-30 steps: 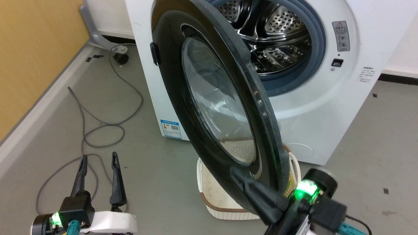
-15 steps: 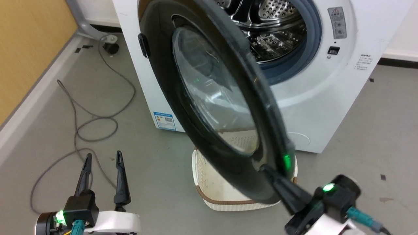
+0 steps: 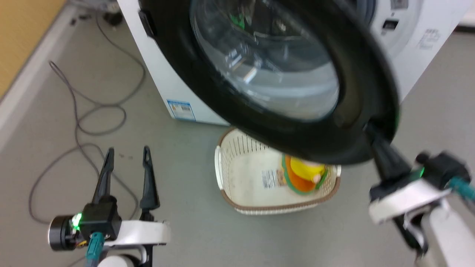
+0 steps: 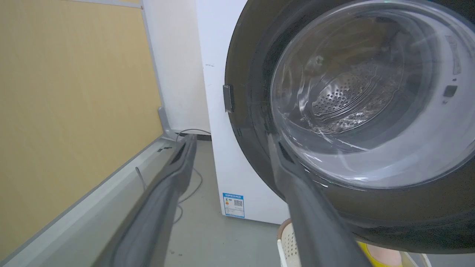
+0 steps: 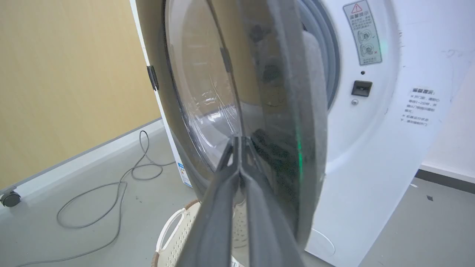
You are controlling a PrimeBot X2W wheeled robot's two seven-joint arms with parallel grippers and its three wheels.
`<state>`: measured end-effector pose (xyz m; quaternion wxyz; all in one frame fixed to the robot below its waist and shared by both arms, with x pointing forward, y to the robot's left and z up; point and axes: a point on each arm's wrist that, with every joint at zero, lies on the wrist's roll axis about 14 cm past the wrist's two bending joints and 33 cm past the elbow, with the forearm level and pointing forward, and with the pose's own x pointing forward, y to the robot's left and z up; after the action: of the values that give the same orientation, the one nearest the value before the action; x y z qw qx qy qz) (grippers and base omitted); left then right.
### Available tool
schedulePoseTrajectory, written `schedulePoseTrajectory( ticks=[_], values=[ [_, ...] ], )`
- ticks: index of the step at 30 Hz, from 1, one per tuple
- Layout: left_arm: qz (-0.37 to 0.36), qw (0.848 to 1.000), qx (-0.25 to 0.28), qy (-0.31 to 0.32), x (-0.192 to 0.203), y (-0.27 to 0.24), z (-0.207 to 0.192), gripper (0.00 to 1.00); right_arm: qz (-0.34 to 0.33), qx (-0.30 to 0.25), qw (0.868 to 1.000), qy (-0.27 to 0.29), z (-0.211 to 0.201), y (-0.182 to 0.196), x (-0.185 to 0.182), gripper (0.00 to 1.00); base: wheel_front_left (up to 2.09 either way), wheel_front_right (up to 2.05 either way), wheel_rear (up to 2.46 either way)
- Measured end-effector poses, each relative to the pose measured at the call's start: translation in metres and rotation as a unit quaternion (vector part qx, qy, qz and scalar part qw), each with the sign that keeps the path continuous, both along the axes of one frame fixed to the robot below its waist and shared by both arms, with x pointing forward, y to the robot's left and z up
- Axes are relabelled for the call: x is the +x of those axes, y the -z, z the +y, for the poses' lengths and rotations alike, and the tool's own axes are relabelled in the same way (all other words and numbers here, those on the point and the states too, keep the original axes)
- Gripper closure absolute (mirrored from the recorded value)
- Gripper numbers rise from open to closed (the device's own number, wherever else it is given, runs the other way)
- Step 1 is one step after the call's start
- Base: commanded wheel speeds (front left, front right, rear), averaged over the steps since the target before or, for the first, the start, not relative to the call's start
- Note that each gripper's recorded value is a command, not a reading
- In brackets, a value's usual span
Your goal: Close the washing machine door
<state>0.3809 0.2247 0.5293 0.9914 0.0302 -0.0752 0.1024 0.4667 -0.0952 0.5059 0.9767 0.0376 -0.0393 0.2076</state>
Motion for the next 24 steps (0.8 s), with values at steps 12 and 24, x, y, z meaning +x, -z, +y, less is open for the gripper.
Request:
schedulePoseTrajectory(
  ticks=[12,24],
  values=[
    [0.026,0.999,-0.003,0.024,0.045,0.027,-0.017,0.0,0.017,-0.014,0.997,0.071,-0.04,0.024,0.086,1.0,0.0,0.0,0.0],
    [0.048,0.999,-0.002,0.024,0.056,0.046,-0.018,0.0,0.012,-0.038,0.995,0.093,-0.052,0.022,0.15,1.0,0.0,0.0,0.0]
  ],
)
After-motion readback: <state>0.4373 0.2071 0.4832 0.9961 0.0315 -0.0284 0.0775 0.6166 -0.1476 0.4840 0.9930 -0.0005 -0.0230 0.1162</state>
